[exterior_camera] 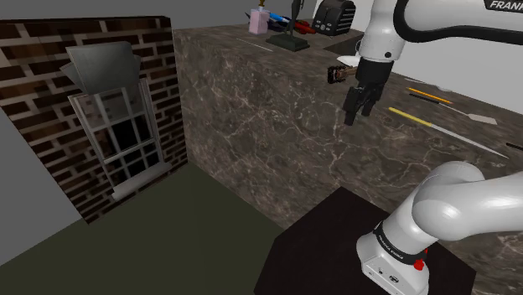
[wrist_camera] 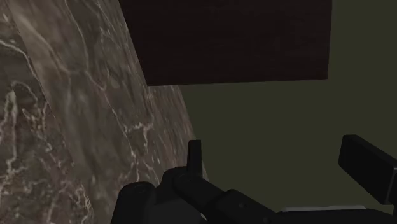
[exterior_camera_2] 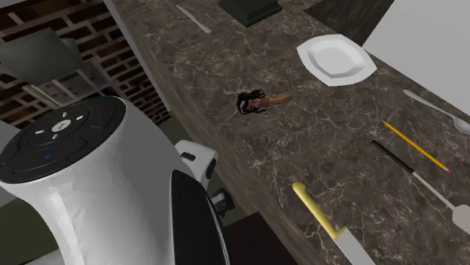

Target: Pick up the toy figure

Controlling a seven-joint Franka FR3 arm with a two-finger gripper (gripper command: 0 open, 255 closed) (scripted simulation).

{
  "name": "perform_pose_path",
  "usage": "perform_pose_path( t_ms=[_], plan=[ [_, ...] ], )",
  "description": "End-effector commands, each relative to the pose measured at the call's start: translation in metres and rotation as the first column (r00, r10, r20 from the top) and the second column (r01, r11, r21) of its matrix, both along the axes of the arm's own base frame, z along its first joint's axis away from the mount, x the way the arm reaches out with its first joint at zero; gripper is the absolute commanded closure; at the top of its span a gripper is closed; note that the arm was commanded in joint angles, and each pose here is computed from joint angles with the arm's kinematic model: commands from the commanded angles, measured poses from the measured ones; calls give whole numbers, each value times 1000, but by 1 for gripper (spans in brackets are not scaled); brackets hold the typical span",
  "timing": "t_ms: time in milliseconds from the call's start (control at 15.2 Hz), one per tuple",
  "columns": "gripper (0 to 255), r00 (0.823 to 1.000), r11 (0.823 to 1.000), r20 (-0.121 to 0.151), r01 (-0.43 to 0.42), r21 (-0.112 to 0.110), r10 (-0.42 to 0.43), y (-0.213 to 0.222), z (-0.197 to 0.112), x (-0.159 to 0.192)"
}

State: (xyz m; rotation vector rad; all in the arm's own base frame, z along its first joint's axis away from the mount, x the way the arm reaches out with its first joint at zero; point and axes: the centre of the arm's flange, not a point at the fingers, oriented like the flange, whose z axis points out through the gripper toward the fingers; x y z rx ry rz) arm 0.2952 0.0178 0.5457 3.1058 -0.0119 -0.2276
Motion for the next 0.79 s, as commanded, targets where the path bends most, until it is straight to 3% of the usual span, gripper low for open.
perform_pose_path(
  t_ms=[0, 330, 528, 726],
  plan=[
    [0, 1000, 1000, 0, 0, 0, 0, 0, 0, 0],
    [0, 984, 984, -20, -175, 14, 175, -58, 16, 23],
    [0, 960, 960, -31, -277, 24, 278, -91, 26, 41],
    [0, 925, 926, -41, -377, 36, 378, -121, 34, 63]
  ],
)
